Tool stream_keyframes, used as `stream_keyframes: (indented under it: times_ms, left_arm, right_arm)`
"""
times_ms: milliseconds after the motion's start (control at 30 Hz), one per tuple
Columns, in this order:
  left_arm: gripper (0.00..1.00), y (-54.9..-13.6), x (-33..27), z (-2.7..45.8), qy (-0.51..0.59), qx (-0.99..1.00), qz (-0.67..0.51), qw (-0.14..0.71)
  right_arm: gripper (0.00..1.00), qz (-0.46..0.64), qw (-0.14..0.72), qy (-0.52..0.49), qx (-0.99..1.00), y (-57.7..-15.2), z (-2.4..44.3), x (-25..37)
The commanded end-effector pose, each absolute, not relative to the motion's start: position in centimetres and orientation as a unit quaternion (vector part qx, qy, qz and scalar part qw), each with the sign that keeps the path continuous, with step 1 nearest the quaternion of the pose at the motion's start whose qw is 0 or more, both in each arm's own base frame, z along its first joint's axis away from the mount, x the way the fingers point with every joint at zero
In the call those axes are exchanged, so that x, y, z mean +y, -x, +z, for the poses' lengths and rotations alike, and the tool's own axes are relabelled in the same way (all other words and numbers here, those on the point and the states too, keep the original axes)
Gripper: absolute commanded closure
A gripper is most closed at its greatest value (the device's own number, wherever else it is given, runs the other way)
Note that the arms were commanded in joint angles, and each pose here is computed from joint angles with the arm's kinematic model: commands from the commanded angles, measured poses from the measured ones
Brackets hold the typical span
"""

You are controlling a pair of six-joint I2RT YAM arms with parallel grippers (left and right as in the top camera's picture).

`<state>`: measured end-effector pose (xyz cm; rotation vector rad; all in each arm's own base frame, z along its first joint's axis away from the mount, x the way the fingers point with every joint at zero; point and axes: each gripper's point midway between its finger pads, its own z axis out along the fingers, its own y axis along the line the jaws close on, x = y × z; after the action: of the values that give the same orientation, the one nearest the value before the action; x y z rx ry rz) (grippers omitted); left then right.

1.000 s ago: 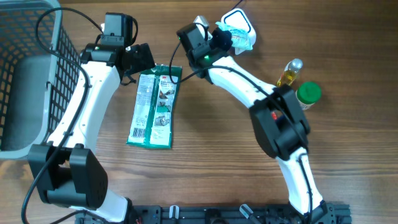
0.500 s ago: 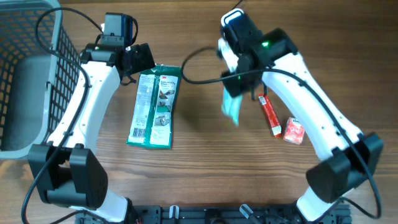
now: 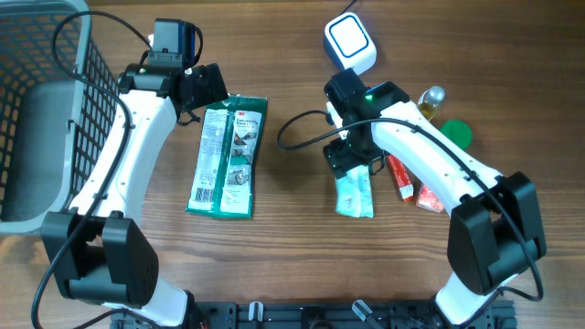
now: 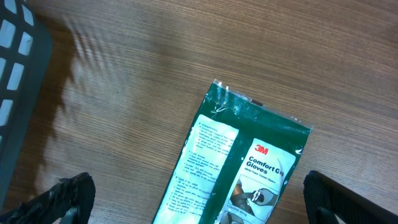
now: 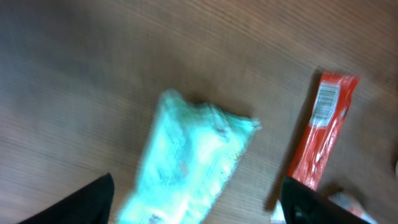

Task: Scan the item barcode
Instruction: 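Lower the light-green packet to the table center with the right gripper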

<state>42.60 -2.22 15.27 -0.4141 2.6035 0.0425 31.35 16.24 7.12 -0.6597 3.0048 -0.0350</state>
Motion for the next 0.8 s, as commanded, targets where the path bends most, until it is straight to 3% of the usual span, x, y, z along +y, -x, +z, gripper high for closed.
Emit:
stream_keyframes:
  times_ms: [0,67,133,200,267,467,567,767]
  left_arm:
    - [0.0,-42.7,-1.9,15.2,0.157,0.955,0.022,0.25]
    - [0.0,-42.7,-1.9,15.2,0.157,0.955,0.022,0.25]
    - [0.0,-42.7,-1.9,15.2,0.157,0.955,0.022,0.25]
    - [0.0,-42.7,-1.9,15.2,0.157,0.955,0.022,0.25]
    - [0.0,-42.7,-1.9,15.2,0.157,0.955,0.022,0.25]
    - [0.0,-42.7,-1.9,15.2,0.157,0.955,0.022,0.25]
    - [0.0,-42.7,-1.9,15.2,0.157,0.955,0.022,0.25]
    - [0.0,-42.7,-1.9,15.2,0.157,0.955,0.022,0.25]
  right_arm:
    - [0.18,0.012,0.059,0.103,0.993,-32.7,6.9,17.2]
    - [0.27,0.079,0.027,0.091,0.992,-31.3,7.0,19.5]
    - [0.48,0.128,-0.005,0.092,0.988,-29.7,7.3,21.4]
    - [0.66,0.129,-0.024,0.07,0.989,-28.6,7.3,22.0]
    - [0.76,0.12,-0.037,0.058,0.99,-27.5,7.1,22.6]
    - [0.91,0.058,-0.052,0.026,0.997,-24.6,3.8,21.7]
    - [0.94,0.038,-0.06,0.015,0.997,-23.3,1.2,20.2]
    - [0.95,-0.065,-0.019,-0.04,0.997,-25.0,0.0,14.5]
